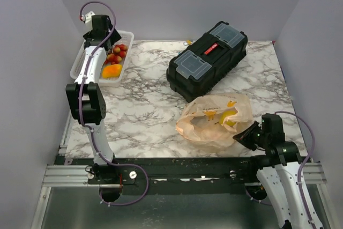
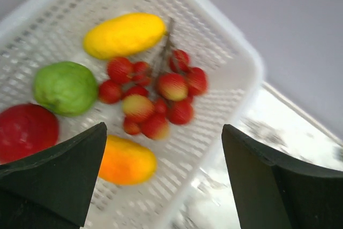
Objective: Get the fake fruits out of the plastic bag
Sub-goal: Place the fake fruit in the bin, then take out the fake fruit from the plastic bag.
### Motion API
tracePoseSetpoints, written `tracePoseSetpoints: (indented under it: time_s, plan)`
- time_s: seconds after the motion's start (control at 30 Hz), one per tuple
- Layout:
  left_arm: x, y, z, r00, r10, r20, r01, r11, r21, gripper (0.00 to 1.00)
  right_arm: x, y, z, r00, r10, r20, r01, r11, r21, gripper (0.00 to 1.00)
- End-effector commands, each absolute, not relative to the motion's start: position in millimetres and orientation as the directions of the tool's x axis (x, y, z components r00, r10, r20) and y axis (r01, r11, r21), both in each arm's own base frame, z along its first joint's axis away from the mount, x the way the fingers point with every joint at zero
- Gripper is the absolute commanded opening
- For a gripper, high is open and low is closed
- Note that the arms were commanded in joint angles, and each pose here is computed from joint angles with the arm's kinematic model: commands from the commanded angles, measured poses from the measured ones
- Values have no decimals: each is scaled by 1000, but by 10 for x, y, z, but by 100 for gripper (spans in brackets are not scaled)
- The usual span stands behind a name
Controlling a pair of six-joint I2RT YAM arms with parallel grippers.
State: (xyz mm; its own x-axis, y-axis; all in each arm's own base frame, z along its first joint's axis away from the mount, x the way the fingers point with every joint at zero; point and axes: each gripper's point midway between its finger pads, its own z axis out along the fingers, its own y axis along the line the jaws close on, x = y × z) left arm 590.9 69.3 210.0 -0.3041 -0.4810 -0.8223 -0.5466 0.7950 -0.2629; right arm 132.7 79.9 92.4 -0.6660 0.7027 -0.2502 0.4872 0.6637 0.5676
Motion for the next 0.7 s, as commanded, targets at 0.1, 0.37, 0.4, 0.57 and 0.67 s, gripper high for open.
tracePoseSetpoints:
  time_s: [0.1,0.37,0.4,0.57,0.67]
  plan:
    - [5168,-805,2763,-389,-642,-661,-186,757,-626,86,1429,835,1355,-645,678,-352,361,677,642,1]
    - [3827,-2176,2844,-576,-468,-671,190,722,-666,86,1344,768,1458,-611,692,-384,362,676,642,1]
    - [3610,-2322,2845,-596,-423,-682,247,712,-657,86,1325,763,1469,-610,692,-385,362,676,641,1]
    - [2802,-2523,2783,-600,-345,-722,421,630,-652,88,1275,664,1564,-574,706,-415,385,680,623,1]
    - [2341,-2600,2888,-572,-377,-729,553,480,-681,87,1235,642,1520,-554,732,-397,419,657,627,1]
